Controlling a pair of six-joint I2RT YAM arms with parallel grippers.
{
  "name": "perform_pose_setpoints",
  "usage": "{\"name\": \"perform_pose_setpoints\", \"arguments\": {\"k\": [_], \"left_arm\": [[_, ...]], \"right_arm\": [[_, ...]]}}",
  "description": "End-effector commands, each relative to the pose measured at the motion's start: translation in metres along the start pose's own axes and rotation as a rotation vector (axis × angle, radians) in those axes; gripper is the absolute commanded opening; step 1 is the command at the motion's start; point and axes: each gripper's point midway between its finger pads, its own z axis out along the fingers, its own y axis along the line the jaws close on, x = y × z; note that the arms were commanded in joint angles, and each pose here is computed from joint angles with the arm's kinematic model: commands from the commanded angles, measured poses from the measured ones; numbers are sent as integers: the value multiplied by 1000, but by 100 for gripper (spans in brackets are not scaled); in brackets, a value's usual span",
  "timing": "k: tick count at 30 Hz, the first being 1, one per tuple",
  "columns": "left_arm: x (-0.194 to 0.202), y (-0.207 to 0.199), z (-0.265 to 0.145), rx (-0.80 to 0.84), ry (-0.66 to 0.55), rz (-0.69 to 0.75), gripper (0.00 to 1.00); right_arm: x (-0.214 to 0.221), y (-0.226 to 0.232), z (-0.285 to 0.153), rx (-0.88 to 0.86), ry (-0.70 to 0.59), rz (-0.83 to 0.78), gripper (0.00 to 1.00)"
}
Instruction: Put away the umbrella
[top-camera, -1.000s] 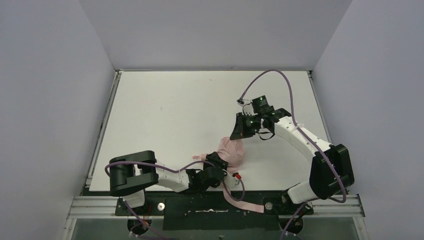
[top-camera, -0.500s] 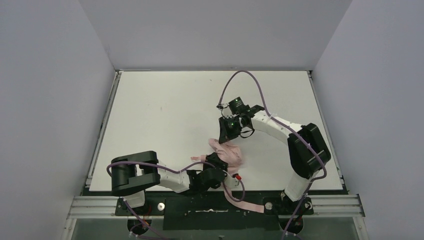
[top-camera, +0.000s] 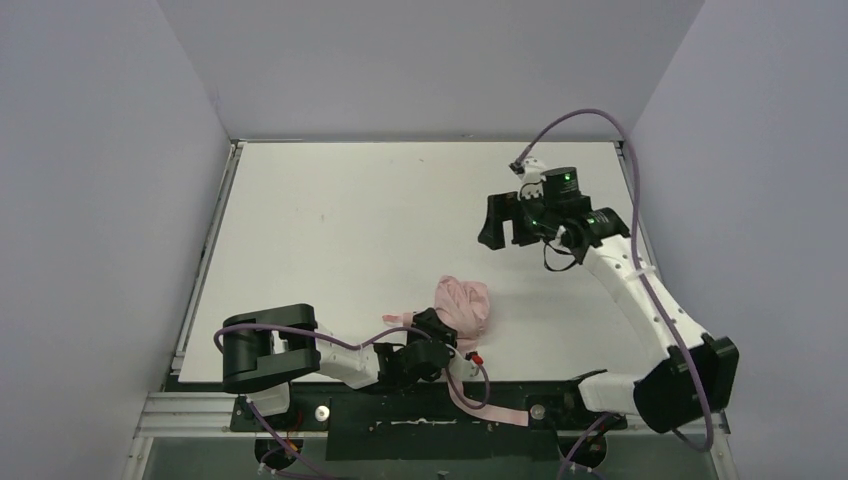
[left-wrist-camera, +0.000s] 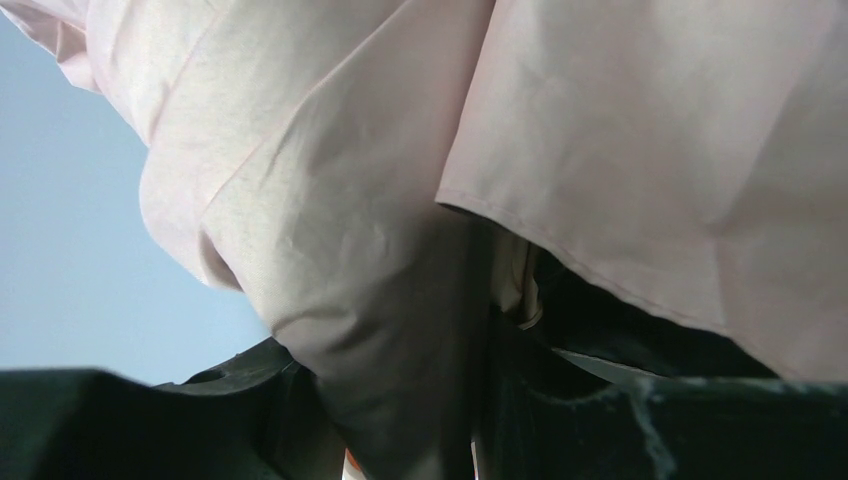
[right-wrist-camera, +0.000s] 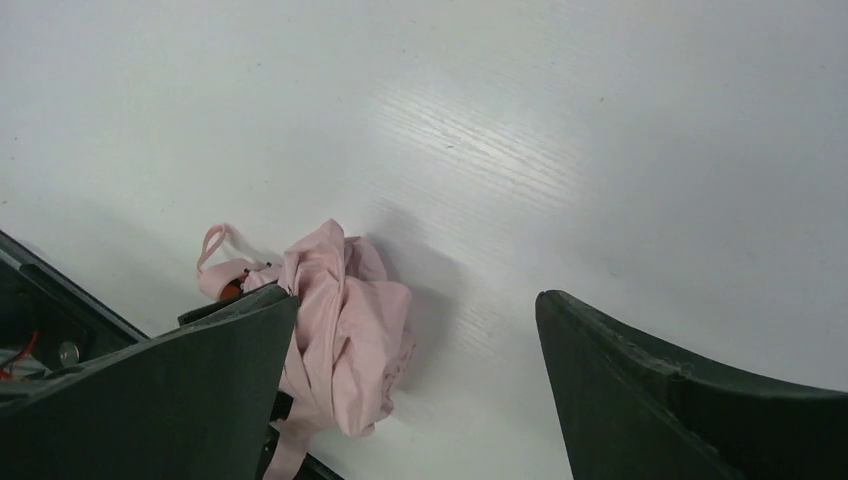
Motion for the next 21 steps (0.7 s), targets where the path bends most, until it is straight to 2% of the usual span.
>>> {"name": "perform_pose_setpoints", "arguments": {"k": [1,8,12,21], "left_arm": [[1,-24,-2,94,-26,52,0],[0,-28,-3,116,-32,49,0],[-1,-27,-3,116,-35,52,0],[-3,-26,-4,116,-48,60,0]], "right_arm": [[51,14,-25,-90,122,-6,98],[106,42,-26,-191,124,111,100],[125,51,-6,-212,158,64,100],[128,51,29,-279,239,-55,100]]}}
